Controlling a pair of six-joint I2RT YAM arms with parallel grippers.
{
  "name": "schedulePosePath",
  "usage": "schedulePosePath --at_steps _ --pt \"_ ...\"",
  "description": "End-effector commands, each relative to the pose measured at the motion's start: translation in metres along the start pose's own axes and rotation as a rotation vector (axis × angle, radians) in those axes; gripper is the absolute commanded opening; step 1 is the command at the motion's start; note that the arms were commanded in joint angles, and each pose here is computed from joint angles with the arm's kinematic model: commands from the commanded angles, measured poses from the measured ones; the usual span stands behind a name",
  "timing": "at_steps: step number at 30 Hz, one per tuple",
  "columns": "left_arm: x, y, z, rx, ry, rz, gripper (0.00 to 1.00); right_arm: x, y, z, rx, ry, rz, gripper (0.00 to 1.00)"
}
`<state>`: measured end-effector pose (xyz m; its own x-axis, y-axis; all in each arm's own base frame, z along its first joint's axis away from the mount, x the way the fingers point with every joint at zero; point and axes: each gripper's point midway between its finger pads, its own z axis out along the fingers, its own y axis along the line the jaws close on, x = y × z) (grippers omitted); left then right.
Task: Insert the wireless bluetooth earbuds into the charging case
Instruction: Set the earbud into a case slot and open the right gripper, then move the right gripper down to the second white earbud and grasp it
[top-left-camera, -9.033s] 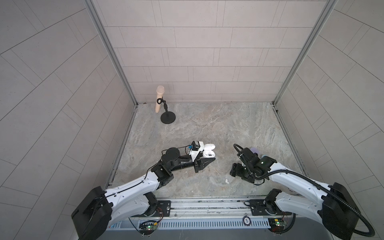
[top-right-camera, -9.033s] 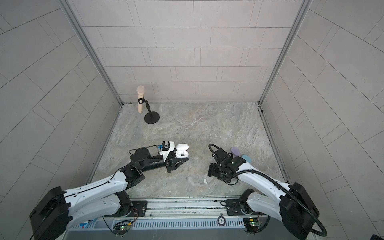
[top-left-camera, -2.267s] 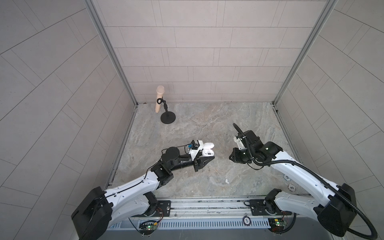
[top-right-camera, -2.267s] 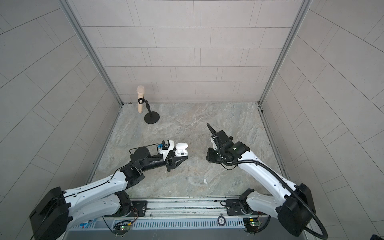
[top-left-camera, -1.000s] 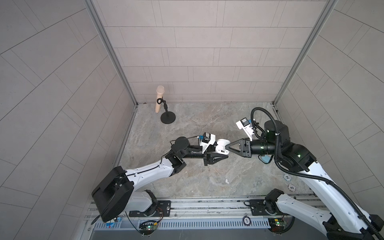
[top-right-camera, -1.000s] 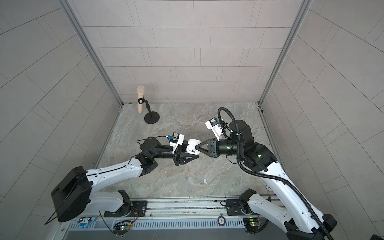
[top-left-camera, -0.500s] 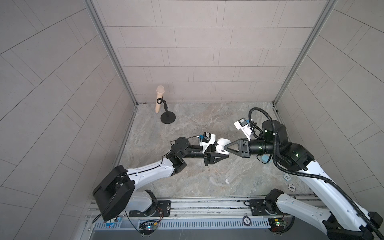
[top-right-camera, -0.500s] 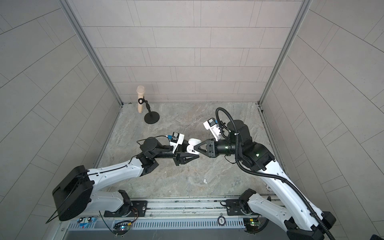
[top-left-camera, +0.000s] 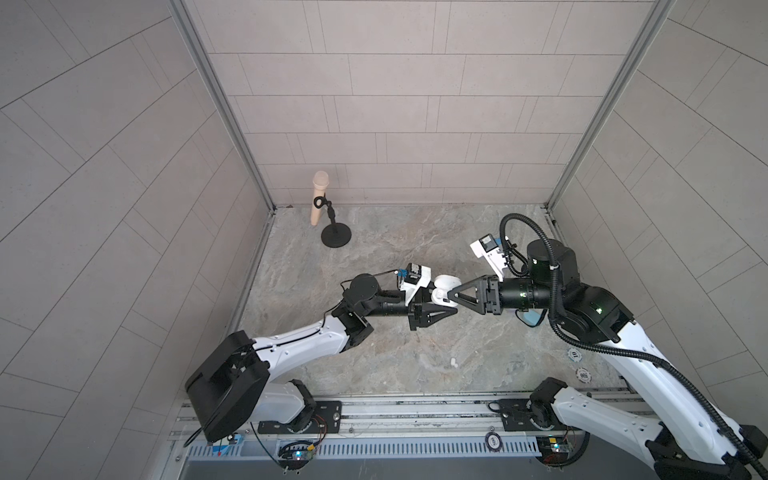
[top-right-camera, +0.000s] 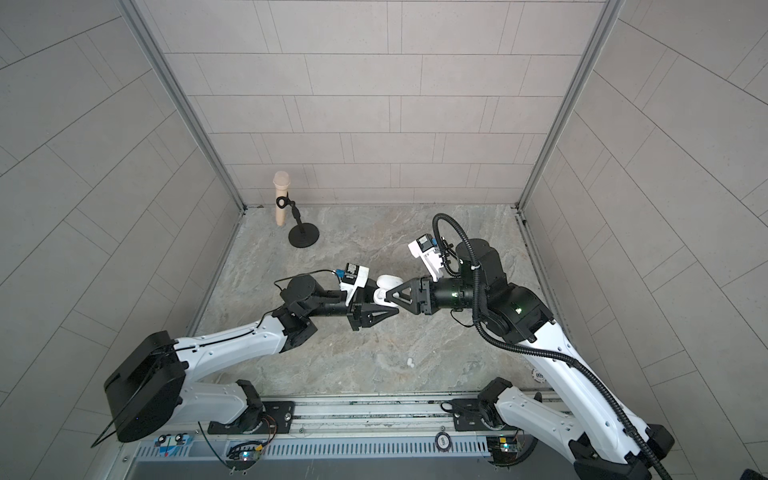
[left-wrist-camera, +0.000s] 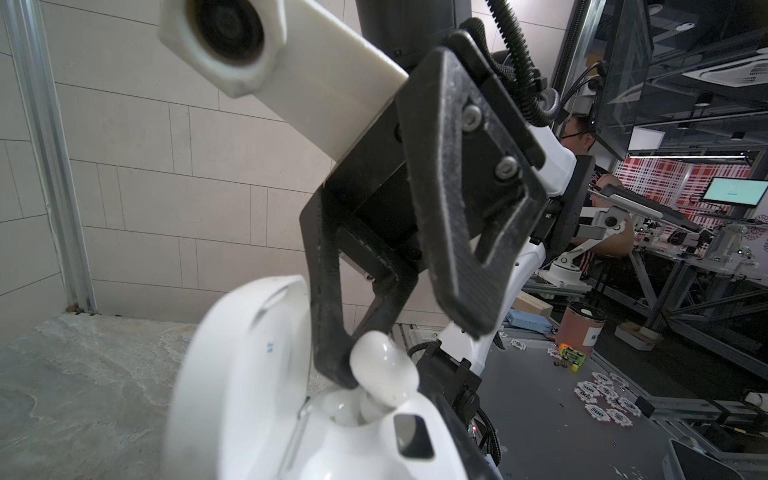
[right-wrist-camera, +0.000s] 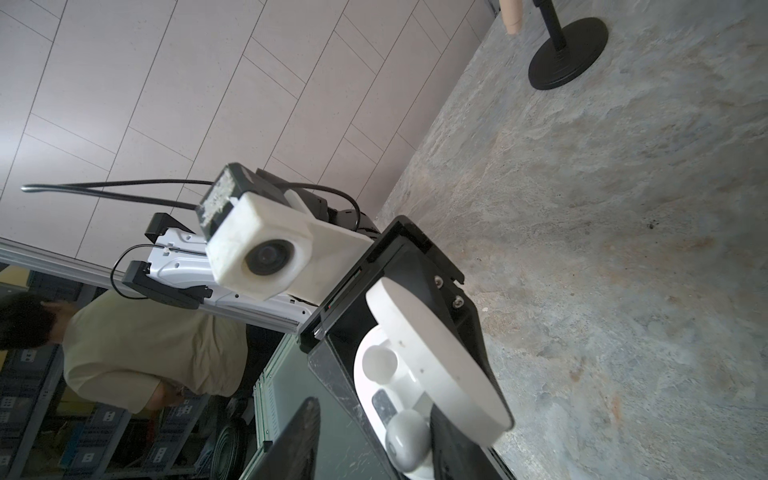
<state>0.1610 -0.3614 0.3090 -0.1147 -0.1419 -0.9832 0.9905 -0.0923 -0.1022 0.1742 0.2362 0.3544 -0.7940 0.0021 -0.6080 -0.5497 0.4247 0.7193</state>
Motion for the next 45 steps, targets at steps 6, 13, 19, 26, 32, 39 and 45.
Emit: schedulePosePath --at_steps 6,13,19,26,32,39,45 --pt "-0.014 -0.017 0.001 0.057 -0.030 0.046 0.07 -0.010 0.005 -0.008 0.036 -0.045 -0.051 0.58" --pt "-0.014 -0.020 0.003 0.067 -0.029 0.042 0.07 -0.015 0.010 -0.004 0.034 -0.055 -0.075 0.67" --pt "-0.009 -0.025 0.008 0.083 -0.021 0.029 0.07 -0.018 0.009 -0.001 0.052 -0.054 -0.095 0.74" --pt "-0.006 -0.024 0.007 0.076 -0.017 0.026 0.07 -0.023 0.014 -0.009 0.076 -0.082 -0.120 0.83" --pt "-0.001 -0.015 0.002 0.033 -0.008 0.025 0.06 -0.009 0.023 -0.008 0.057 -0.028 -0.145 0.84" --pt "0.003 0.006 -0.020 -0.060 -0.012 0.027 0.06 0.030 0.015 -0.010 0.102 0.052 -0.137 0.85" --pt "0.007 0.021 -0.040 -0.148 -0.023 0.029 0.06 0.060 -0.010 -0.009 0.167 0.083 -0.090 0.85"
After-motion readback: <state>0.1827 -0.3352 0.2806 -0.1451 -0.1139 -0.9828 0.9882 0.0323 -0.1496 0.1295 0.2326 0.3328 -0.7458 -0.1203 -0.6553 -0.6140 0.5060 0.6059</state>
